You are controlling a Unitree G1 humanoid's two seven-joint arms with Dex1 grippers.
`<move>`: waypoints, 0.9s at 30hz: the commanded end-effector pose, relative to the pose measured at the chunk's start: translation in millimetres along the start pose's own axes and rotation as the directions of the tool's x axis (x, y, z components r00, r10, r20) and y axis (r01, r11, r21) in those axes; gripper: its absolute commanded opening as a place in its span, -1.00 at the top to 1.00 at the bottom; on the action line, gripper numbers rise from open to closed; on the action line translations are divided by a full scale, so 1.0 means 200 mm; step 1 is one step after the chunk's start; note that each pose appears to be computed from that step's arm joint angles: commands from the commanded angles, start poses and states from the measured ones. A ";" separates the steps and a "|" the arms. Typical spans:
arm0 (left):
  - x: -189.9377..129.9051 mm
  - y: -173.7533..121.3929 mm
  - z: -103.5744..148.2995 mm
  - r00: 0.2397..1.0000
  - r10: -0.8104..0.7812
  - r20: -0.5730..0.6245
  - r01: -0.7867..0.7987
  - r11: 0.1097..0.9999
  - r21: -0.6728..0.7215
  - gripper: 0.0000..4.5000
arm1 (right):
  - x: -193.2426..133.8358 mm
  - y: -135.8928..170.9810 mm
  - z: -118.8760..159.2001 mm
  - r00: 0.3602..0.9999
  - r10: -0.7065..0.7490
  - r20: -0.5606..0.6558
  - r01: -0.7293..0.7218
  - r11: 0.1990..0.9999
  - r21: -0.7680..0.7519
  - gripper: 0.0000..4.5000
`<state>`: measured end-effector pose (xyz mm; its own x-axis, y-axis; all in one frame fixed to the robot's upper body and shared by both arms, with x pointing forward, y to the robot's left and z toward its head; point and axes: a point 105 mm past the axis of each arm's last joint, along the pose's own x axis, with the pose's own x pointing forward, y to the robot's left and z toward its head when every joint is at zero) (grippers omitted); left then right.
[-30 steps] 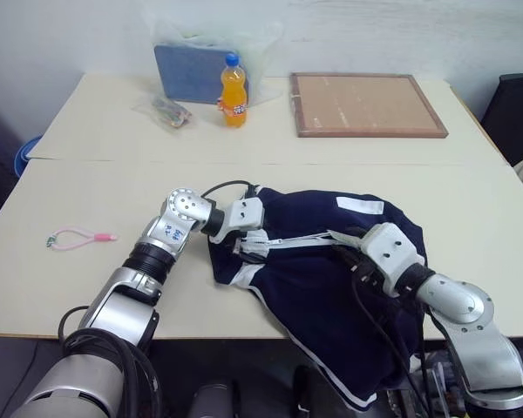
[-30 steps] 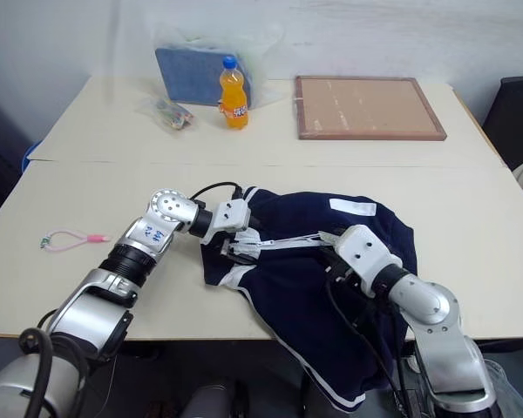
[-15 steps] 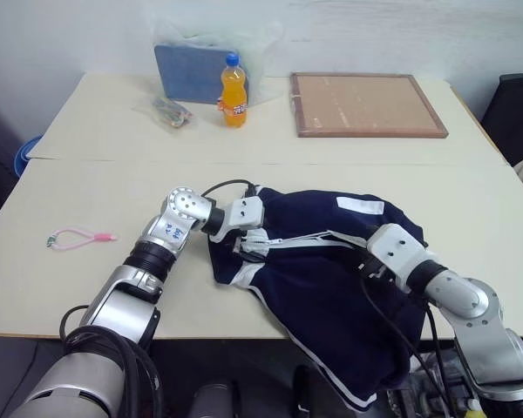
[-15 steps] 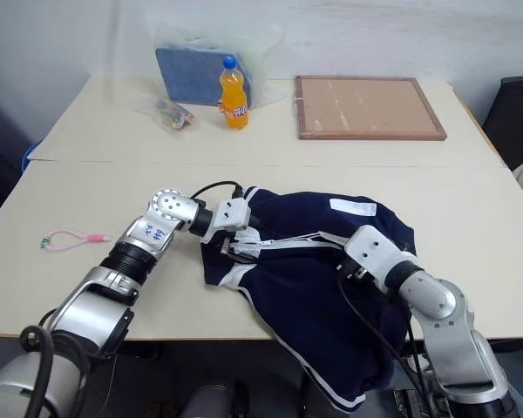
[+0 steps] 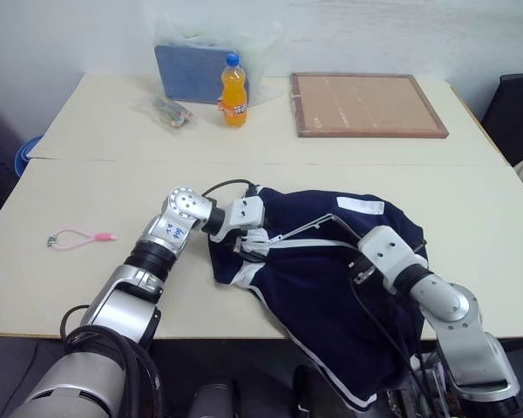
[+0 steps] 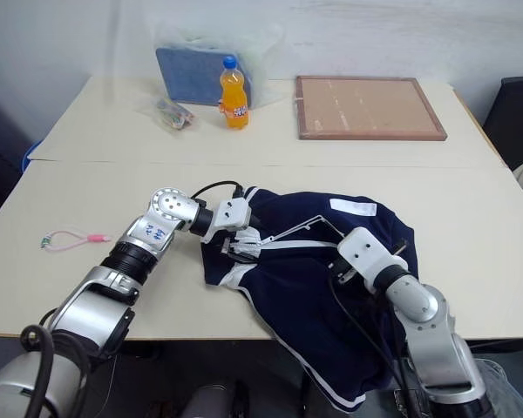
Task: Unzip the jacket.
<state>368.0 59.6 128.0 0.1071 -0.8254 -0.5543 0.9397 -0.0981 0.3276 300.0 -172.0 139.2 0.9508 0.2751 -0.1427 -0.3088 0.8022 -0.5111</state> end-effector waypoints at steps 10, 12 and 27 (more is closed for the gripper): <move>0.00 0.00 -0.04 1.000 0.007 -0.030 -0.008 1.000 -0.017 -0.88 | -0.47 -0.78 -0.20 0.798 -0.576 -0.176 0.601 0.780 0.174 0.96; 0.00 -0.01 -0.05 1.000 0.008 -0.029 -0.008 1.000 -0.020 -0.88 | -0.54 -0.86 -0.24 0.783 -0.592 -0.194 0.618 0.777 0.122 0.96; 0.00 -0.02 -0.06 1.000 0.018 -0.018 -0.018 0.999 -0.034 -0.88 | -0.67 -1.20 -0.38 0.793 -0.558 -0.244 0.579 0.815 0.017 0.96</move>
<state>368.4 60.5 125.5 0.1101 -0.8312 -0.5450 0.9422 -0.0874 0.3236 241.0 -456.4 206.3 0.8907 -0.4521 -0.0486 0.3829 0.8035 -0.4558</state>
